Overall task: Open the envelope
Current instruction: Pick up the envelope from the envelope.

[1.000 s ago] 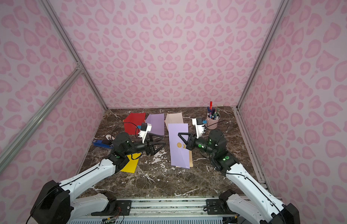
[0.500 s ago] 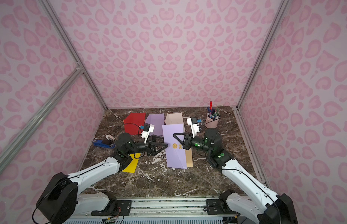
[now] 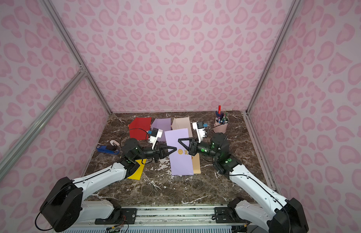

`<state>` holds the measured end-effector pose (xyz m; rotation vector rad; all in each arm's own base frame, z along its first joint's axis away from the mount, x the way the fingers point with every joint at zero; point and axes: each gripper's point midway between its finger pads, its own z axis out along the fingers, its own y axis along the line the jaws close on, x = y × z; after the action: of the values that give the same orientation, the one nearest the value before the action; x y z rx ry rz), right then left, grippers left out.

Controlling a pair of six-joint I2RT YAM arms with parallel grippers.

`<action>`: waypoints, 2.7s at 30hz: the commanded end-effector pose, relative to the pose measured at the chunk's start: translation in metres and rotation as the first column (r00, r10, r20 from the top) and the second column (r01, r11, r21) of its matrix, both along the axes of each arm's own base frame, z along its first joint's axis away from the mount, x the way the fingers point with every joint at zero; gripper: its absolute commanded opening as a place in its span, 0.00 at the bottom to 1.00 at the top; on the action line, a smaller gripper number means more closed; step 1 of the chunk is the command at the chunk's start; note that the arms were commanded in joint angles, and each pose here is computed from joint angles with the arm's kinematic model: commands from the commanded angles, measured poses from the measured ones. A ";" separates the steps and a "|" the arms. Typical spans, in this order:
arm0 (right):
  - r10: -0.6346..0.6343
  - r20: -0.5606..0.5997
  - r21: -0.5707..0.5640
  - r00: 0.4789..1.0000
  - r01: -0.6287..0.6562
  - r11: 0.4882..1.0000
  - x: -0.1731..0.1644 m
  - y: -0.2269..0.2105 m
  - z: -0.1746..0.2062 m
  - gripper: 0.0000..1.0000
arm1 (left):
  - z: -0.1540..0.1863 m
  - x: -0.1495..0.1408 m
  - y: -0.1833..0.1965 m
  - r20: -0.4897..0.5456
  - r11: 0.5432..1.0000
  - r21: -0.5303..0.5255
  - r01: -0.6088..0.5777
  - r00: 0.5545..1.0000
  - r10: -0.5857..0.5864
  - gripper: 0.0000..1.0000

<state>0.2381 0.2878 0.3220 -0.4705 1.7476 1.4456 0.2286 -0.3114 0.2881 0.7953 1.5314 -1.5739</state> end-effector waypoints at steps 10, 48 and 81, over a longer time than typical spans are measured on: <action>0.044 0.119 -0.106 0.992 -0.032 0.994 -0.015 -0.006 0.007 0.36 | 0.010 -0.007 0.000 0.122 0.995 0.098 0.020 0.992 -0.032 0.05; 0.255 0.333 -0.129 0.908 -0.224 0.966 -0.074 -0.016 0.020 0.16 | 0.024 -0.038 0.013 0.331 0.978 0.096 0.184 0.921 -0.205 0.05; 0.246 0.289 -0.177 0.925 -0.201 0.963 -0.055 0.003 0.002 0.00 | 0.021 -0.035 0.015 0.331 0.984 0.101 0.143 0.928 -0.169 0.05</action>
<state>0.1824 0.2891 0.3255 -0.9444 1.5783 1.3178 0.1970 -0.2963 0.3025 1.1712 1.3592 -1.4190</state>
